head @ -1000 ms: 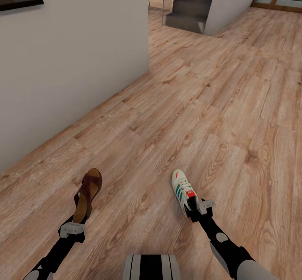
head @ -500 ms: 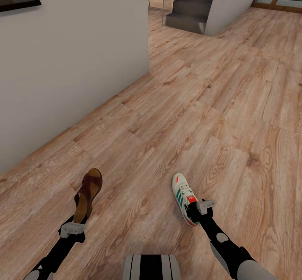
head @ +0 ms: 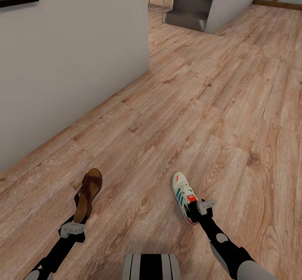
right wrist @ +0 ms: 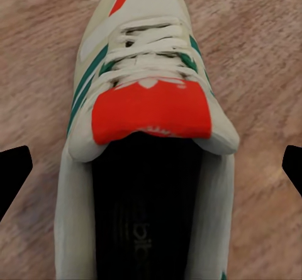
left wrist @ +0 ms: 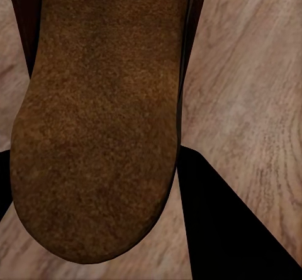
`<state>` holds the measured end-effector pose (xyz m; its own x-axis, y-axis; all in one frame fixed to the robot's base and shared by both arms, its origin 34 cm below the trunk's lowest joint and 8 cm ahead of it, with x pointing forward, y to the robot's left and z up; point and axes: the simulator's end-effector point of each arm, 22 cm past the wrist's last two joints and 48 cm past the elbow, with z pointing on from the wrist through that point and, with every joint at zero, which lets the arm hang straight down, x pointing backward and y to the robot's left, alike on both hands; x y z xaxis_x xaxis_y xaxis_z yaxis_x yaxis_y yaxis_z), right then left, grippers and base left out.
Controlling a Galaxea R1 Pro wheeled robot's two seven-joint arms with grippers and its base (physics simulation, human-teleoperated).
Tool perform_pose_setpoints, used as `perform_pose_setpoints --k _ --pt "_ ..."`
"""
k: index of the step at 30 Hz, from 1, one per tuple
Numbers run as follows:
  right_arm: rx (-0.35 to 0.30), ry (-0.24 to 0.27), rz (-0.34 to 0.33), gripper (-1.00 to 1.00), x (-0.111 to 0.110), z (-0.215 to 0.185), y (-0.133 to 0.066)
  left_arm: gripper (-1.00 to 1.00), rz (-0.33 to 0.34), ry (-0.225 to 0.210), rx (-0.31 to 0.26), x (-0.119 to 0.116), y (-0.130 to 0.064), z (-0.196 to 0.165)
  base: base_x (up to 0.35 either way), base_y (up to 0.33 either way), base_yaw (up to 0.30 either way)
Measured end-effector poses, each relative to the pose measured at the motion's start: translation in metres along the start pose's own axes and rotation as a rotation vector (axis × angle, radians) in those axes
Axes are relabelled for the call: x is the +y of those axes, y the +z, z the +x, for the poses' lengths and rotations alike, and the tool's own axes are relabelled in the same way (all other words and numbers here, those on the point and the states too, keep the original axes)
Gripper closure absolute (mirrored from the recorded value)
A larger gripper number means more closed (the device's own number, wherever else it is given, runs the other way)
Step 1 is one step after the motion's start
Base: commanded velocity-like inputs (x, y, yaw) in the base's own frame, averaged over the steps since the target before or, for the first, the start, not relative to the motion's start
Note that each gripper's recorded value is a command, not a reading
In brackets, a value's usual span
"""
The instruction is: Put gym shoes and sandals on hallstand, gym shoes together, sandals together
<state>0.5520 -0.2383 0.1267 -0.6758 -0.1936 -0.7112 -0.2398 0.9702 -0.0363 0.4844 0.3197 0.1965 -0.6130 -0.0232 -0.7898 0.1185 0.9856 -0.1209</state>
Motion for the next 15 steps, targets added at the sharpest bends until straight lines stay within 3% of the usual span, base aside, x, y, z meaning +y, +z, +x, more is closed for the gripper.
perform_pose_setpoints --k 15 --pt "0.003 0.001 -0.001 -1.00 0.0007 0.0016 0.0002 1.00 0.001 0.000 0.003 -0.0004 0.0001 0.0015 0.000 0.000 0.000"
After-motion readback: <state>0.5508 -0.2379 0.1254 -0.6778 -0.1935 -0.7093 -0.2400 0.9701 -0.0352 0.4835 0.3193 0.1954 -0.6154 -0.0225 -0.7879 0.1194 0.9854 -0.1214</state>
